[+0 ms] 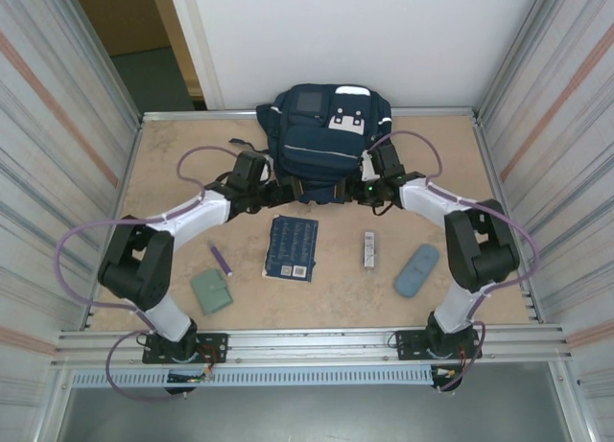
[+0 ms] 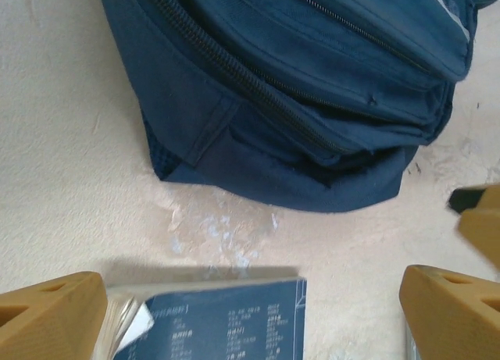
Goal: Pack the student bag
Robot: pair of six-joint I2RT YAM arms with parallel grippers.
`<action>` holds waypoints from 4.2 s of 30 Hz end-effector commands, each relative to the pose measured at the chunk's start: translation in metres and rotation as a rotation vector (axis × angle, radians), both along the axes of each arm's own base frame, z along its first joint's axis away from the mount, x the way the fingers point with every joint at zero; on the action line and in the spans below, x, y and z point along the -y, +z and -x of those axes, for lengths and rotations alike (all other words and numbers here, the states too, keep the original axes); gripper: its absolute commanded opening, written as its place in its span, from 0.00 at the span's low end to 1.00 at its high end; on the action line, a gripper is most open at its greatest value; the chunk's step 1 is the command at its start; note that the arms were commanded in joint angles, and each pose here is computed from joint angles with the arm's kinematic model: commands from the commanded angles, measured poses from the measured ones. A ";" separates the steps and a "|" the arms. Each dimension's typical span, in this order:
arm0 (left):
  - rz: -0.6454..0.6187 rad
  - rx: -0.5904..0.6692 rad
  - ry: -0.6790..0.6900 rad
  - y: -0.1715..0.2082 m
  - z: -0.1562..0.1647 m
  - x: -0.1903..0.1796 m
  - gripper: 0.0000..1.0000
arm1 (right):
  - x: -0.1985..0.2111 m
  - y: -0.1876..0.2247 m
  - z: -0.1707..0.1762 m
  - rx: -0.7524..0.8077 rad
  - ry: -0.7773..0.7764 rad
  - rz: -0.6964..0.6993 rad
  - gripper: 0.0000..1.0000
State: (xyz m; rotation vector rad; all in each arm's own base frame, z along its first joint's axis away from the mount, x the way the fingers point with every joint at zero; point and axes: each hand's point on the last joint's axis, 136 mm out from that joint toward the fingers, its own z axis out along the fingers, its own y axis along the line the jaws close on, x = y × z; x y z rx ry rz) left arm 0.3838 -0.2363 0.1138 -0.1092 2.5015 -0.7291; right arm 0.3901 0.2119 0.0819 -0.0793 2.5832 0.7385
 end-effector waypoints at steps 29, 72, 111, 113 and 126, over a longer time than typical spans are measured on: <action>-0.099 -0.244 0.168 -0.061 -0.063 -0.020 0.91 | -0.098 -0.009 0.024 0.228 0.397 0.168 0.05; 0.130 -0.246 0.055 -0.036 -0.049 -0.007 0.89 | 0.090 0.027 0.024 0.251 -0.042 0.007 0.80; 0.042 -0.073 0.104 0.019 -0.052 -0.025 0.00 | 0.091 -0.022 -0.029 0.046 -0.078 -0.102 0.67; 0.055 -0.033 0.077 0.042 -0.055 -0.021 0.00 | 0.087 -0.024 -0.028 0.046 -0.061 -0.112 0.67; 0.148 0.222 -0.033 0.168 -0.061 -0.007 0.00 | 0.047 -0.016 -0.003 0.099 0.149 -0.166 0.61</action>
